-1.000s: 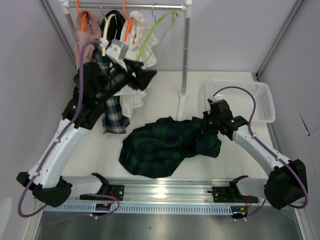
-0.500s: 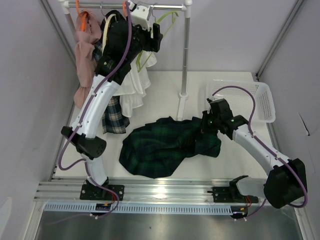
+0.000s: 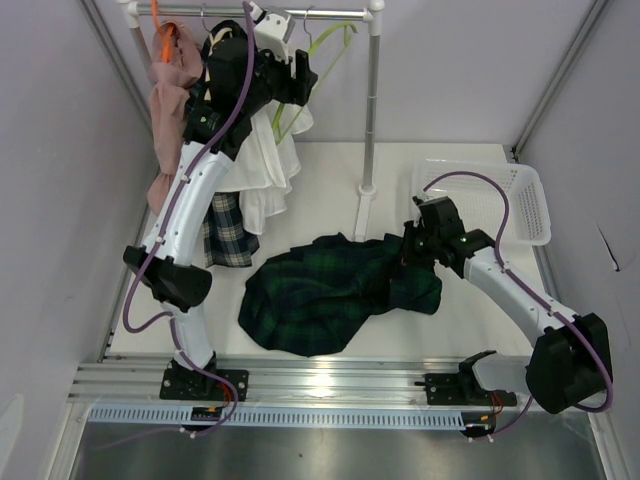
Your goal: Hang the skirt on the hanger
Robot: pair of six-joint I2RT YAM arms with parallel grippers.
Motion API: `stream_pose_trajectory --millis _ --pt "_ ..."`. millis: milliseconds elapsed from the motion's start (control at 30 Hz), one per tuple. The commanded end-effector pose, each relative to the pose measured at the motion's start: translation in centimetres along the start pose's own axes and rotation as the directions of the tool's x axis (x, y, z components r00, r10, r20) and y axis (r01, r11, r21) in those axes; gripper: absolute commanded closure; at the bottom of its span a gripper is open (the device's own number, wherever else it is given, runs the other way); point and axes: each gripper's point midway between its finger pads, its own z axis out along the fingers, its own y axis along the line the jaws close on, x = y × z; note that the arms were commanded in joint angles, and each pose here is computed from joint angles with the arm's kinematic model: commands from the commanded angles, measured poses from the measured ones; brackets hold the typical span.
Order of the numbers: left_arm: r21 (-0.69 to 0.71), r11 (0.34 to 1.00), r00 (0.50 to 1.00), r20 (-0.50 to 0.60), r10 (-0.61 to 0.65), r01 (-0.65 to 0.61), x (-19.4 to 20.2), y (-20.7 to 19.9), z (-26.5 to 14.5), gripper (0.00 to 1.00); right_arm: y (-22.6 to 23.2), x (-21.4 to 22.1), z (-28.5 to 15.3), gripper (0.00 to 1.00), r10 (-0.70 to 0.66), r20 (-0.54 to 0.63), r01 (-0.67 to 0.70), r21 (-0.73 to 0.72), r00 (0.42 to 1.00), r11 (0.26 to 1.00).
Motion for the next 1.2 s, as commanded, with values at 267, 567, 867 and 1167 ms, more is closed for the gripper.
stream_pose_trajectory --millis 267,567,867,1167 --pt "0.077 0.996 0.999 -0.001 -0.038 0.038 0.4 -1.2 0.5 0.40 1.2 -1.8 -0.2 1.00 -0.020 0.053 0.023 -0.048 0.998 0.999" --pt "0.053 0.995 0.997 0.000 -0.080 0.080 0.5 -1.5 0.6 0.53 1.1 -1.8 -0.2 1.00 -0.020 0.057 0.023 -0.051 0.998 0.998" --pt "0.015 0.998 0.998 0.008 -0.061 0.061 0.4 -2.4 1.0 0.75 1.1 -1.7 -0.3 1.00 -0.020 0.058 0.023 -0.052 0.998 0.998" --pt "-0.027 0.998 0.995 0.082 -0.049 0.052 -2.1 -2.4 0.3 1.00 1.0 -1.8 -0.6 1.00 -0.025 0.065 0.028 -0.050 0.998 0.998"
